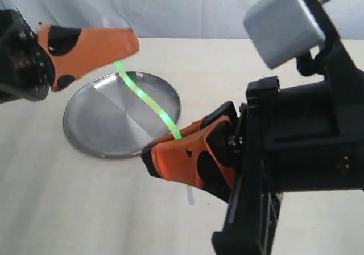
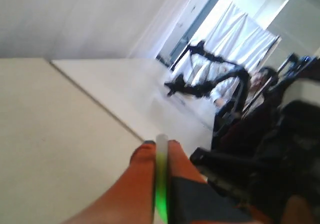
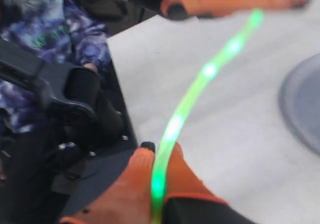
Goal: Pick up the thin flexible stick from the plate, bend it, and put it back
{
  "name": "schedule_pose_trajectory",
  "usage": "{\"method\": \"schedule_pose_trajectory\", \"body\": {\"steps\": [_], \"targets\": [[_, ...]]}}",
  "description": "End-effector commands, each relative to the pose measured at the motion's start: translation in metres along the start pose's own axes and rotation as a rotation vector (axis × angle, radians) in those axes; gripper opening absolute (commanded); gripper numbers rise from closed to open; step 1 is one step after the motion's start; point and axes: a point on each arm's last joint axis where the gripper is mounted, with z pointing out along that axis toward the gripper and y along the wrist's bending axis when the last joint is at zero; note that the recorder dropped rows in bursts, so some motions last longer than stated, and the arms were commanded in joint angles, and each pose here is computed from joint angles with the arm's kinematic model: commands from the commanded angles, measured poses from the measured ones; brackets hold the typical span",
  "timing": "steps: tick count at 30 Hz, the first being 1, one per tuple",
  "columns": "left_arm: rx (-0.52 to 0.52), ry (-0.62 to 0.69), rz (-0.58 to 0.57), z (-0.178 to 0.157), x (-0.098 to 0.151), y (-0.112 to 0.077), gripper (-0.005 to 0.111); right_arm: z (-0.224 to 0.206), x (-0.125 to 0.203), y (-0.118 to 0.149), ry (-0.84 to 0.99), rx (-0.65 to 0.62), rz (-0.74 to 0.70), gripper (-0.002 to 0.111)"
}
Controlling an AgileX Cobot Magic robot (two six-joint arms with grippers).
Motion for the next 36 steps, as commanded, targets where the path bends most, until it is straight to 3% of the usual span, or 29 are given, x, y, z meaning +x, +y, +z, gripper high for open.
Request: {"method": "schedule_pose_trajectory", "body": {"steps": [1,6,11,17,22,27,31,36], "targets": [[0.128,-0.091,-0.040,-0.001,-0.008,-0.012,0.000,0.019,0.001,-0.023,0.021,0.142,0.000,0.000],[0.099,0.019,0.011,0.000,0.002,-0.010,0.000,0.042,0.016,-0.030,0.160,0.091,0.068,0.000],[-0.120,0.142,0.092,-0.002,0.013,0.011,0.000,0.022,0.006,-0.015,0.074,0.042,0.094,0.000],[-0.211,0.191,0.137,-0.004,0.016,0.019,0.000,-0.008,-0.008,0.003,-0.049,0.009,0.069,0.000],[-0.209,0.199,0.142,-0.004,0.017,0.019,0.000,-0.021,-0.017,0.007,-0.129,0.036,0.027,0.000],[-0.132,0.111,0.078,-0.001,0.010,0.012,0.000,-0.009,-0.009,0.003,-0.035,0.018,0.020,0.000],[-0.030,-0.017,0.049,0.000,-0.001,0.002,0.000,-0.001,-0.001,-0.007,0.058,0.080,-0.026,0.000],[0.001,-0.025,0.046,0.000,-0.002,-0.001,0.000,0.007,0.008,-0.020,0.153,0.171,-0.040,0.000]]}}
